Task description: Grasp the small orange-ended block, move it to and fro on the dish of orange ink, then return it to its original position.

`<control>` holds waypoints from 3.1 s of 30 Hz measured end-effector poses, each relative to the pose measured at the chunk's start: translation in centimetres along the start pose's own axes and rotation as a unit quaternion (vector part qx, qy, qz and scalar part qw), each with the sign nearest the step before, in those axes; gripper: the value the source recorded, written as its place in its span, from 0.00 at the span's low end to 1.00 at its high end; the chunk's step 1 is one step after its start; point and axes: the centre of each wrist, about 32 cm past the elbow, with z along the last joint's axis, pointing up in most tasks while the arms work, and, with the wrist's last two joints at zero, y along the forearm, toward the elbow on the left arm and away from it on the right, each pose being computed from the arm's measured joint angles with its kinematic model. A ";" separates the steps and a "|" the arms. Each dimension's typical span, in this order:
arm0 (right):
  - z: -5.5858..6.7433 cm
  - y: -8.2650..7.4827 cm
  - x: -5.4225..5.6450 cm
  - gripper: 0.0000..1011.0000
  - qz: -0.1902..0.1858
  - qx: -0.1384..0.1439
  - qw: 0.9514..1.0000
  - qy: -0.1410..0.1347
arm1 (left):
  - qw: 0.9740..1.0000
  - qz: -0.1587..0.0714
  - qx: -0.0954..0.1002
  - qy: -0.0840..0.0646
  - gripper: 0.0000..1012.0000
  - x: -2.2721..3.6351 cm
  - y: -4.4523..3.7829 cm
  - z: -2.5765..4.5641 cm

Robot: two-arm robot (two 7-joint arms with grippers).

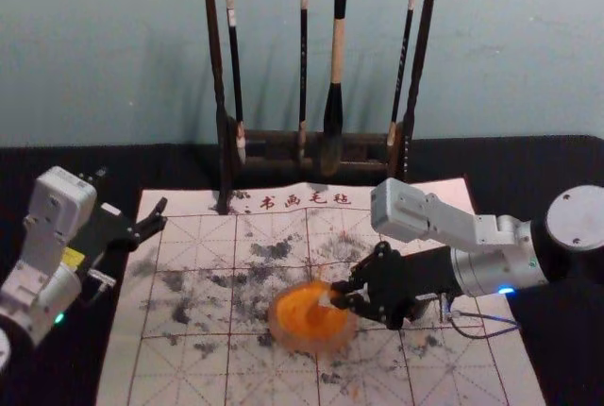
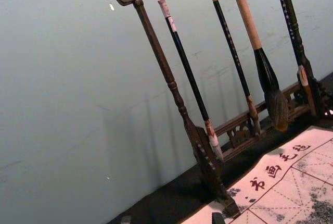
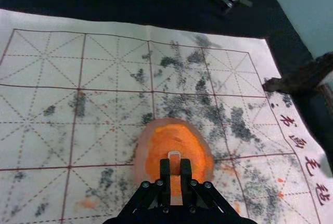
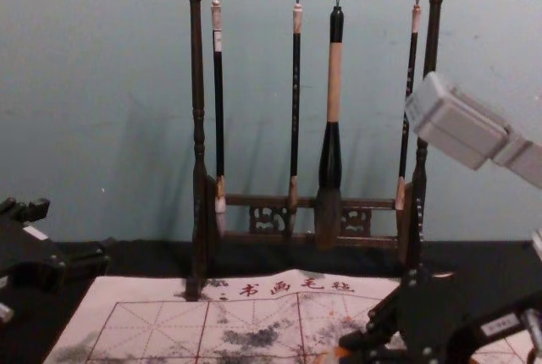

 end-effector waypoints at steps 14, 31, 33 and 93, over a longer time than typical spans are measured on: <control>-0.1 -0.5 0.7 0.08 -0.017 -0.010 1.000 0.005 | 1.000 0.000 0.000 0.000 0.99 0.00 0.00 0.00; 0.3 -1.6 -0.7 0.08 0.004 -0.005 1.000 -0.004 | 1.000 0.000 0.000 0.000 0.99 0.00 0.00 0.00; 0.3 -1.5 -0.8 0.08 0.007 -0.006 1.000 -0.004 | 1.000 0.000 0.000 0.000 0.99 0.00 0.00 0.00; 1.3 -0.6 -0.7 0.08 0.019 -0.017 1.000 -0.014 | 1.000 0.000 0.000 0.000 0.99 0.00 0.00 0.00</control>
